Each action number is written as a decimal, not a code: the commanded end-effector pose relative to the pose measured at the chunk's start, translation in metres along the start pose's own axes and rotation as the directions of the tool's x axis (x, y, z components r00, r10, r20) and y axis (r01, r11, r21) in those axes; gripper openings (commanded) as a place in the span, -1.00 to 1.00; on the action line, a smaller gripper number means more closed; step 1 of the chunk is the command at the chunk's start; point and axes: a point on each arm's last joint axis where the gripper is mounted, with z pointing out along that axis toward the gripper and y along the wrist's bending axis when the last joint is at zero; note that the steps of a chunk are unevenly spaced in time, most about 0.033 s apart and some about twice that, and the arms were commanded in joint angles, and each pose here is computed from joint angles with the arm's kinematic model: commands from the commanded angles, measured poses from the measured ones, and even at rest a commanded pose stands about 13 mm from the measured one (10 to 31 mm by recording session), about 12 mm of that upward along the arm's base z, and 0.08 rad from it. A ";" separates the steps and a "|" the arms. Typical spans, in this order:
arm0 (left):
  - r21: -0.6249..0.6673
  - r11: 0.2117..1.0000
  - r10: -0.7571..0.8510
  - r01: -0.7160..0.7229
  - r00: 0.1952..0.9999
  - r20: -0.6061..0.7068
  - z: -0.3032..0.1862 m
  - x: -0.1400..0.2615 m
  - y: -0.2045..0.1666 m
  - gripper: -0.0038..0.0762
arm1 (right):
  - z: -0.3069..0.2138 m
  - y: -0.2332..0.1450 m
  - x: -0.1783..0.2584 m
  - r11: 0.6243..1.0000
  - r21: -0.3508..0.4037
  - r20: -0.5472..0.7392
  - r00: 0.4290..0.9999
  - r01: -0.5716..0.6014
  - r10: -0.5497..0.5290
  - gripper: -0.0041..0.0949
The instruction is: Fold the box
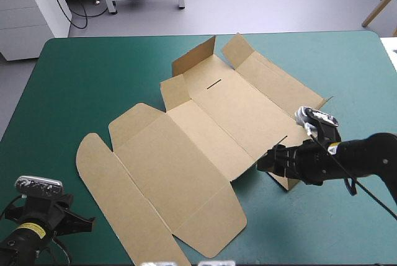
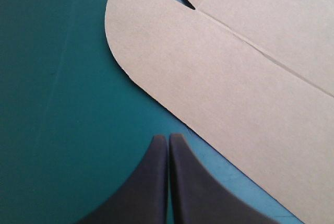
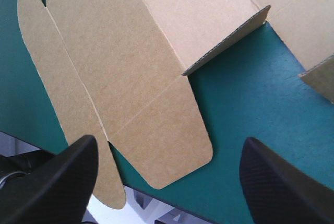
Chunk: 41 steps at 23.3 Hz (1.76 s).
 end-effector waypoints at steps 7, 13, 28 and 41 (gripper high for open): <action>0.000 1.000 -0.006 0.006 0.997 0.078 -0.006 -0.013 0.001 -0.93 | 0.057 -0.012 -0.039 0.980 0.021 -0.140 0.970 -0.200 0.201 0.39; 0.000 1.000 -0.006 0.006 0.997 0.078 -0.006 -0.013 0.001 -0.93 | 0.098 -0.026 -0.057 0.918 0.060 -0.182 0.900 -0.391 0.395 0.39; 0.000 1.000 -0.006 0.006 0.997 0.075 -0.006 -0.013 0.001 -0.93 | 0.124 -0.043 -0.063 0.842 0.167 -0.184 0.823 -0.513 0.538 -0.36; 0.000 1.000 -0.006 0.006 0.997 0.075 -0.006 -0.013 0.001 -0.93 | 0.122 -0.040 -0.076 0.869 0.119 -0.111 0.863 -0.480 0.492 -0.95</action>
